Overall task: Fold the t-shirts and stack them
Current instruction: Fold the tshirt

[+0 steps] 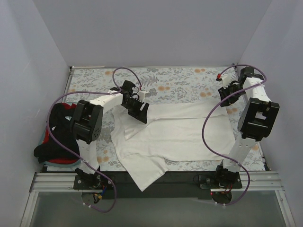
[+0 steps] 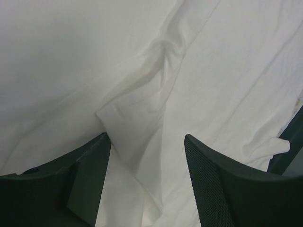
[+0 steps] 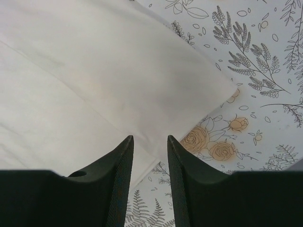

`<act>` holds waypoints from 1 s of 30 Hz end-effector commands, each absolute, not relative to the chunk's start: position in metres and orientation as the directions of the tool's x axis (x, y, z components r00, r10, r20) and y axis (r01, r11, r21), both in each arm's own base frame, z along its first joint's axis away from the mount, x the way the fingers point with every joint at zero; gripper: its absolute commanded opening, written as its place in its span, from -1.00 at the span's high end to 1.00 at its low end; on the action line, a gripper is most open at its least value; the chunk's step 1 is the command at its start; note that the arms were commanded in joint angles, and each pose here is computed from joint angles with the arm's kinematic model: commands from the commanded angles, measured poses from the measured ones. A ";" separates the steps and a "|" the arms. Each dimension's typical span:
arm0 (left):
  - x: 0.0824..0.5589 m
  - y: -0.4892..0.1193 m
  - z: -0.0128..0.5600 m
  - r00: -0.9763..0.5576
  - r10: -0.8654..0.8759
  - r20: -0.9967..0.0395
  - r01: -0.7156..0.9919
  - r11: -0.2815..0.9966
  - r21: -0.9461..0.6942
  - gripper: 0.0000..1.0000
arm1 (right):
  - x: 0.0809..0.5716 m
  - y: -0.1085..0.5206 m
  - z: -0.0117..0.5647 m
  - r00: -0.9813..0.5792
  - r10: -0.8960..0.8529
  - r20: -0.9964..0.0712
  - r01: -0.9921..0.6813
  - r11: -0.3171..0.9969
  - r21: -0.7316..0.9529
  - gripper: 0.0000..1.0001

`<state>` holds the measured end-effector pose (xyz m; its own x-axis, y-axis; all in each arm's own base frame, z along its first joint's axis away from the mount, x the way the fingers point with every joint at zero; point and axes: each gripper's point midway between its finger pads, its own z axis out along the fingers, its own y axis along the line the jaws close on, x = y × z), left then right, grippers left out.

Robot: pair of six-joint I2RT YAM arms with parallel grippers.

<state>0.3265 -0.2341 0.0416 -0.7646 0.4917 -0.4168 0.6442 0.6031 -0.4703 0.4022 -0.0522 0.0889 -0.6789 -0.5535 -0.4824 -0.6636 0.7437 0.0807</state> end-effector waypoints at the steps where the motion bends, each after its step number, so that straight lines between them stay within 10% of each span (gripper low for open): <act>1: 0.334 -0.254 0.059 -0.730 0.493 -0.473 0.682 0.570 -0.459 -0.22 | 0.405 -0.051 0.098 -0.683 -0.530 -0.503 -0.655 0.750 0.098 0.17; 16: 0.223 -0.270 0.084 -0.482 0.739 -0.471 0.858 0.288 -0.426 0.22 | 0.418 -0.054 0.099 -0.690 -0.517 -0.506 -0.641 0.762 0.094 0.26; 22: 0.310 -0.238 0.118 -0.661 0.503 -0.557 0.737 0.576 -0.354 0.22 | 0.420 -0.045 0.091 -0.712 -0.518 -0.474 -0.629 0.771 0.102 0.52; 30: 0.364 -0.162 0.083 -0.836 0.343 -0.429 0.462 0.861 -0.212 0.32 | 0.441 -0.039 0.075 -0.740 -0.553 -0.384 -0.602 0.798 0.012 0.81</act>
